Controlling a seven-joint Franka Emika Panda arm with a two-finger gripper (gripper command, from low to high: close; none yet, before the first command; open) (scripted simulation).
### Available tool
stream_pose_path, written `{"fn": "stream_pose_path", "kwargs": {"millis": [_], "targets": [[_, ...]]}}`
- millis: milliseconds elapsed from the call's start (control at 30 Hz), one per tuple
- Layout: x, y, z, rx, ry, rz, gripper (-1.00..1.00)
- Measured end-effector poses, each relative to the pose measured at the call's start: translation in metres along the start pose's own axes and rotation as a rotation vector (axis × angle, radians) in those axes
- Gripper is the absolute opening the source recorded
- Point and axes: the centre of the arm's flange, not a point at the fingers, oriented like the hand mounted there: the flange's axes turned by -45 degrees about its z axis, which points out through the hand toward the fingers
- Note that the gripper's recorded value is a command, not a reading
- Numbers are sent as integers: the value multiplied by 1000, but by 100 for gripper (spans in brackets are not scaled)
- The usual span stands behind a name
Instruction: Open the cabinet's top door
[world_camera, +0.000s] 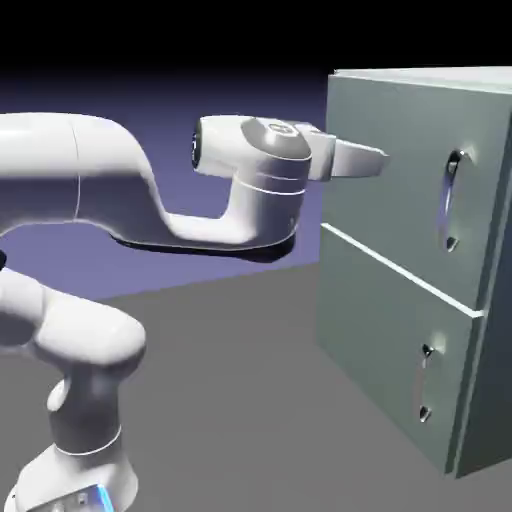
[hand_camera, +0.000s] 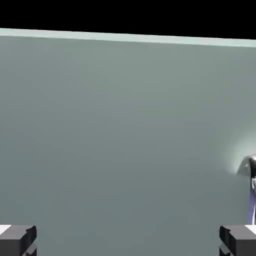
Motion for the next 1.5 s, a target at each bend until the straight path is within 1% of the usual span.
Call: {"fn": "stream_pose_path", "kwargs": {"millis": [267,567,633,767,800,867,1500], "targets": [[-25,39,17,-7,65,24,0],[-69,84,46,-6,112,47,0],[-70,85,47,-6,113,47,0],[-65,86,87,-5,113,48,0],[-64,85,96,-6,113,47,-100],[-64,85,96,-6,113,47,-100],[-75,25,-20,-291,106,61,-100]]}}
